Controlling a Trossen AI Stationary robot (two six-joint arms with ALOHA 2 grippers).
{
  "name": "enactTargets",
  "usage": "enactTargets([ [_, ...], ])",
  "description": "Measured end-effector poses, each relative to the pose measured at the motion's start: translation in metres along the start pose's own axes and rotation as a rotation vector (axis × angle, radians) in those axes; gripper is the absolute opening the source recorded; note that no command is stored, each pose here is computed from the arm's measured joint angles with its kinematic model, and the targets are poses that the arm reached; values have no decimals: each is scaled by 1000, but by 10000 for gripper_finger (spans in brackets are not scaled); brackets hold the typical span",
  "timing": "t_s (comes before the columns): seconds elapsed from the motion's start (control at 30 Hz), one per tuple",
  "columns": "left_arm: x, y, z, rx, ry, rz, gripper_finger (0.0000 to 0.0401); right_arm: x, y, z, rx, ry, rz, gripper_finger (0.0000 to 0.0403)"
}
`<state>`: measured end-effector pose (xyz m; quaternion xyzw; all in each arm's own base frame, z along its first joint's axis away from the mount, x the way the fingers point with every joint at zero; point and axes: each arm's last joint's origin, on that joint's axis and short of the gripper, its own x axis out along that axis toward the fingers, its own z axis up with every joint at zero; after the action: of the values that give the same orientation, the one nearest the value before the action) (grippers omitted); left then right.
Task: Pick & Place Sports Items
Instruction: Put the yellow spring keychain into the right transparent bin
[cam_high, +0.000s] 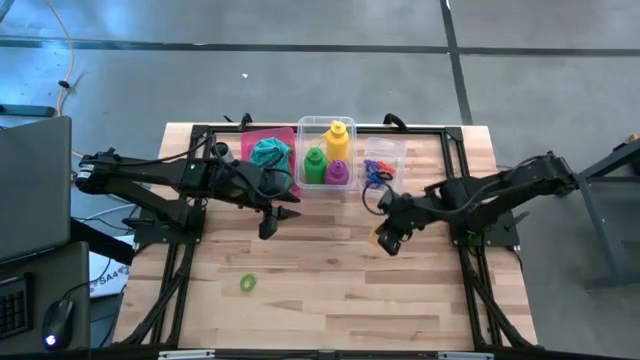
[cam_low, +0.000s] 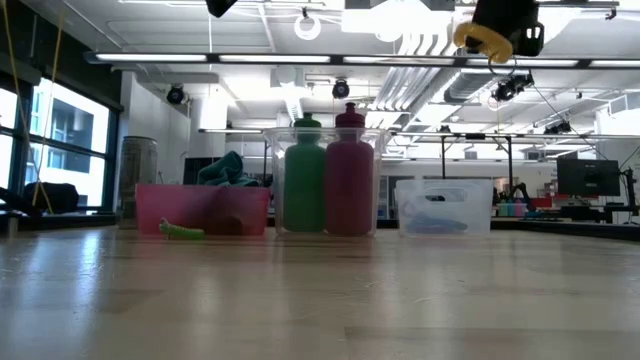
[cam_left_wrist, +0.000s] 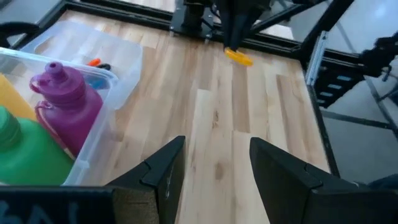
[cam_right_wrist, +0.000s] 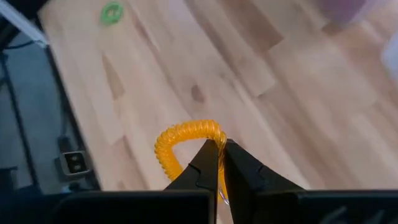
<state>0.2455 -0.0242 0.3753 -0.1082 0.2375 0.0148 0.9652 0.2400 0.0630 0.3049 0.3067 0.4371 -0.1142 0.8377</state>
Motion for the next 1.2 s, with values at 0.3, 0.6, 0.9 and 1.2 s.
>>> enactTargets([
  [0.3,0,17,5,38,-42,166,177,-4,-33,26,2,-36,-101,1],
  [0.6,-1,38,9,-2,-55,242,177,-8,-68,51,1,-63,-172,1],
  [0.9,-2,51,12,-26,-63,290,177,-17,-110,75,-44,-94,-253,1],
  [1.2,-2,54,12,-32,-64,301,177,-29,-149,91,-65,-136,-354,1],
])
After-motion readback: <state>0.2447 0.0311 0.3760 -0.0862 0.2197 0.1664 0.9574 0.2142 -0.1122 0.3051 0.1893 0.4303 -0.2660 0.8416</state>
